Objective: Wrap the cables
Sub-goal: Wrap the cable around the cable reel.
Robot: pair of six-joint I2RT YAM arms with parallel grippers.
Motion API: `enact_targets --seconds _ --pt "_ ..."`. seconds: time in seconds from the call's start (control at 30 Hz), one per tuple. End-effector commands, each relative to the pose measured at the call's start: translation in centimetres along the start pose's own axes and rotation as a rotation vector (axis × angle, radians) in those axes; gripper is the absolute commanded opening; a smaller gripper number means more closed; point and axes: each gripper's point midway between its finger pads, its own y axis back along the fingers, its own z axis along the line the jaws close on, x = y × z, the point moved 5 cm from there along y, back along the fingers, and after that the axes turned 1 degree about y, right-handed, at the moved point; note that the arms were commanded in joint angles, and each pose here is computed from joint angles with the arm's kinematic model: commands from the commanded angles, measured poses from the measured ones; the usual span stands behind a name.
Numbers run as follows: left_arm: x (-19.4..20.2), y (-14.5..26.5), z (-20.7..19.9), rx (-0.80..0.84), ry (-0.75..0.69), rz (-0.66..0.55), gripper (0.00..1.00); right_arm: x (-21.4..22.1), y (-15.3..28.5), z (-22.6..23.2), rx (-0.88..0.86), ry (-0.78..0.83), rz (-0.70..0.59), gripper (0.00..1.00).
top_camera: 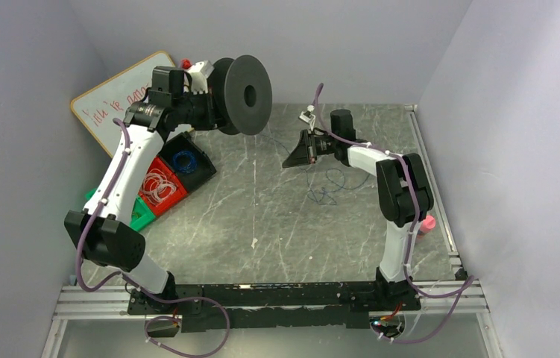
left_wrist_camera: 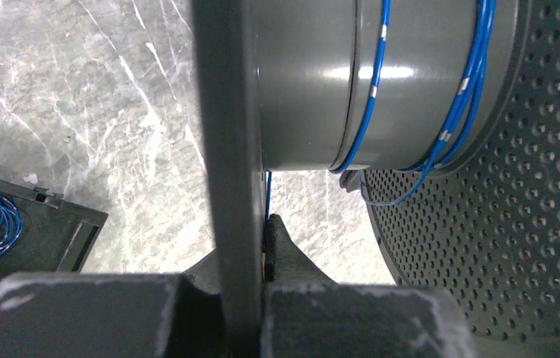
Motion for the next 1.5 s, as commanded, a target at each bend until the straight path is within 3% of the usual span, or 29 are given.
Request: enact_targets --seconds 0.0,0.3,0.53,0.63,0.73,0.93,1.03,1.2,1.47 --pt "-1.9 2.8 -2.3 0.089 -0.072 -0.106 0.02 -0.5 1.2 -1.0 0.006 0.014 -0.021 0.12" --pt "-1.2 3.7 -3.0 0.167 -0.220 -0.101 0.02 -1.8 4.4 -1.7 0.044 -0.003 -0.081 0.11" --pt "-0.2 2.9 -2.4 0.167 -0.259 -0.071 0.02 -2.3 5.0 -0.4 0.044 0.092 -0.092 0.10" --pt "-0.2 2.8 -2.4 0.176 -0.249 -0.074 0.02 -1.3 4.1 0.3 0.045 0.244 -0.072 0.22" --pt "-0.4 2.7 -2.8 0.194 -0.239 -0.073 0.02 -0.4 2.8 0.8 0.051 0.359 -0.058 0.52" --pt "-0.4 3.1 -3.3 0.219 -0.238 -0.074 0.02 0.2 -0.1 0.1 0.134 0.589 0.020 0.70" --pt "-0.2 3.3 -3.4 0.232 -0.242 -0.076 0.02 0.7 -1.3 -1.4 0.243 0.709 0.110 0.73" --pt "-0.1 4.2 -4.2 0.263 -0.253 -0.093 0.02 0.8 -1.9 -4.1 0.397 0.741 0.152 0.74" --pt "-0.3 5.2 -5.1 0.302 -0.254 -0.102 0.02 2.2 -4.0 -5.7 0.402 0.695 0.203 0.75"
